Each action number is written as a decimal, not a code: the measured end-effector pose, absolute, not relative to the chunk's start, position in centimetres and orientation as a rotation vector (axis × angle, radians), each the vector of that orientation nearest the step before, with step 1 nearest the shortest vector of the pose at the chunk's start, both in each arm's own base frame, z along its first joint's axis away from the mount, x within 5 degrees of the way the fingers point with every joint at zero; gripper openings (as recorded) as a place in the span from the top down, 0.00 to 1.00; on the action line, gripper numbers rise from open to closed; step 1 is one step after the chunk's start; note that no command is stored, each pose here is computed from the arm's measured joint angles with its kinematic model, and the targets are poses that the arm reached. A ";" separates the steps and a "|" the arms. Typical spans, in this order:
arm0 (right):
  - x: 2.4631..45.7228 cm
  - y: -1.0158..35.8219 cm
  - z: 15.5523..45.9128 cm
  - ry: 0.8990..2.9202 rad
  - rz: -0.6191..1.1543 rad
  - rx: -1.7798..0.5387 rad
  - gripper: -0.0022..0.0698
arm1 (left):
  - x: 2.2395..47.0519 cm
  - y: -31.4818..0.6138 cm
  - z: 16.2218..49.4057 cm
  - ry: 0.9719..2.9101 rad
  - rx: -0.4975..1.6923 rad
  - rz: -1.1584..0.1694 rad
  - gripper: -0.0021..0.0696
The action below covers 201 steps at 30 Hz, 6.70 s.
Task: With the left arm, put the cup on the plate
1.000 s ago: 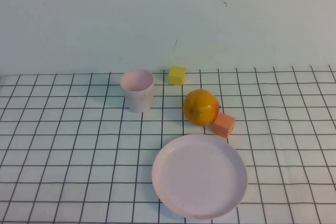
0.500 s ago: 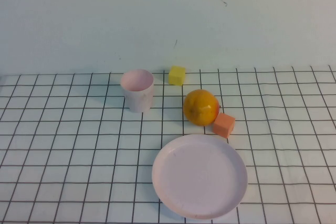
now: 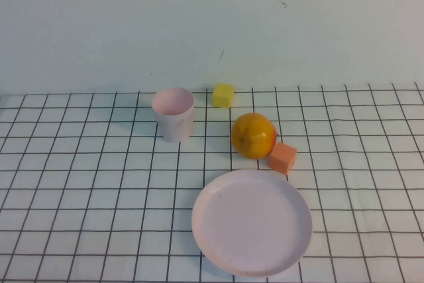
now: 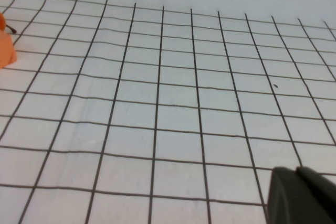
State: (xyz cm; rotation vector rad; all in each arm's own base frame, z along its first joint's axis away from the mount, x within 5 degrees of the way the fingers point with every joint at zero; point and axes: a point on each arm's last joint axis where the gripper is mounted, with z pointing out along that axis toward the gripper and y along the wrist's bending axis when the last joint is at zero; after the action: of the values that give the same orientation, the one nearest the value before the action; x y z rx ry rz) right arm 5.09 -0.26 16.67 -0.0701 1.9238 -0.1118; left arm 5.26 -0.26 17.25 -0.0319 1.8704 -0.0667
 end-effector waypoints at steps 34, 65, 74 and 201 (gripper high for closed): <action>5.1 -0.2 16.7 1.923 -0.106 -0.079 0.97 | 2.1 0.1 32.8 1.075 0.012 0.030 0.97; 5.1 -0.2 16.7 1.923 -0.106 -0.079 0.97 | 26.5 -3.8 34.9 2.315 0.148 -0.520 0.23; 5.1 -0.2 16.7 1.923 -0.106 -0.079 0.97 | 35.1 -8.7 32.6 2.376 0.322 -0.545 0.17; 5.1 -0.2 16.7 1.923 -0.106 -0.079 0.97 | 21.1 -17.5 50.3 1.928 1.070 -0.458 0.97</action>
State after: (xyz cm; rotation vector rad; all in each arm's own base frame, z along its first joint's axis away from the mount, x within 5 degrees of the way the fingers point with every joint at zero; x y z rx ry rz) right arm 5.09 -0.22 16.67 -0.0789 1.9233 -0.1057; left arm 21.06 -17.49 50.30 1.0704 1.9283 -0.4579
